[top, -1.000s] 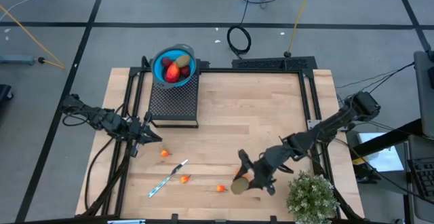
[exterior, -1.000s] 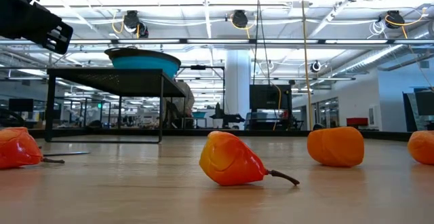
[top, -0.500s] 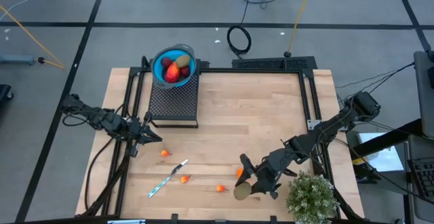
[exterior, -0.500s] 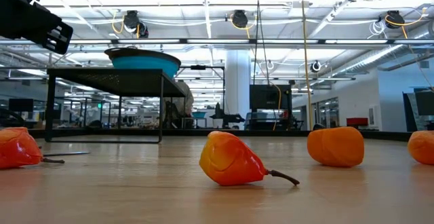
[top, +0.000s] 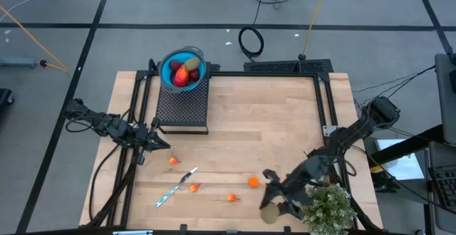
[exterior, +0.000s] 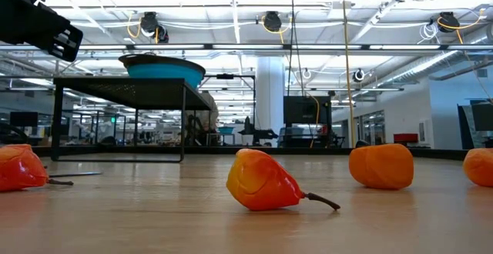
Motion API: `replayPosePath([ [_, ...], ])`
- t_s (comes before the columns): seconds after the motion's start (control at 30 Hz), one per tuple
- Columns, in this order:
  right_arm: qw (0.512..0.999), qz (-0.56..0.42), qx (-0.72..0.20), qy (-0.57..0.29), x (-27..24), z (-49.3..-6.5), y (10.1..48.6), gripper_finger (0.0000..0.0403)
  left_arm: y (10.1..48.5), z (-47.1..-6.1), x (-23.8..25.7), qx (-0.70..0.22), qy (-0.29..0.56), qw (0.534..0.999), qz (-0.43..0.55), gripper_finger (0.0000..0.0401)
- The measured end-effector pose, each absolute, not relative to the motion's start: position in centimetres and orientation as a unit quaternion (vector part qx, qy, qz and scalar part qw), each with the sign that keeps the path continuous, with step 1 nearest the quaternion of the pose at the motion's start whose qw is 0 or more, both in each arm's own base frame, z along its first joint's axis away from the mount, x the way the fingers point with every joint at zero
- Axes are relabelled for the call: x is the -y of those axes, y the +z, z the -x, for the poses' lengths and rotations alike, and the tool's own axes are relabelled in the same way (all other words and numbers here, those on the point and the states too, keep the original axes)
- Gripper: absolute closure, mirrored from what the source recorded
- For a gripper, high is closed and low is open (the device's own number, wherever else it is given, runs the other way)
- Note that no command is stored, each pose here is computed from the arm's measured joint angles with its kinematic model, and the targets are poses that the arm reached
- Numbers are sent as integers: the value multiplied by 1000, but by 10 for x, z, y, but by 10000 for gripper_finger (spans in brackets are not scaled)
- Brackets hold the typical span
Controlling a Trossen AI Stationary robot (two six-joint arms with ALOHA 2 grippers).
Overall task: Pick & Place Fruit
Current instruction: Put the kiwi into the blue strainer bowl on the shelf
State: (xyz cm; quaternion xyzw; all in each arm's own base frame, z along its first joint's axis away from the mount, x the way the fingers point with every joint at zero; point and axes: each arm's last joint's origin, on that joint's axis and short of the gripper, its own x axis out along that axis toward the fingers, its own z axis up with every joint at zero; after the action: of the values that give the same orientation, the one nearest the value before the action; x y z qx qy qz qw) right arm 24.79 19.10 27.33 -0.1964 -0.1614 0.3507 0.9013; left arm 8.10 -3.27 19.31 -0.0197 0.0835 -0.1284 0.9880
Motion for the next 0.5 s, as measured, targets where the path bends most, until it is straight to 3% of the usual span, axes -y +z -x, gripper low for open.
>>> replayPosePath([
  [0.33, 865, 156, 363, 310, -173, -194, 250, 210, 193, -81, 33, -84, -128, 988, 22, 382],
  [0.5, 859, 160, 377, 308, -168, -180, 251, 210, 193, -81, 33, -82, -128, 988, 23, 382],
])
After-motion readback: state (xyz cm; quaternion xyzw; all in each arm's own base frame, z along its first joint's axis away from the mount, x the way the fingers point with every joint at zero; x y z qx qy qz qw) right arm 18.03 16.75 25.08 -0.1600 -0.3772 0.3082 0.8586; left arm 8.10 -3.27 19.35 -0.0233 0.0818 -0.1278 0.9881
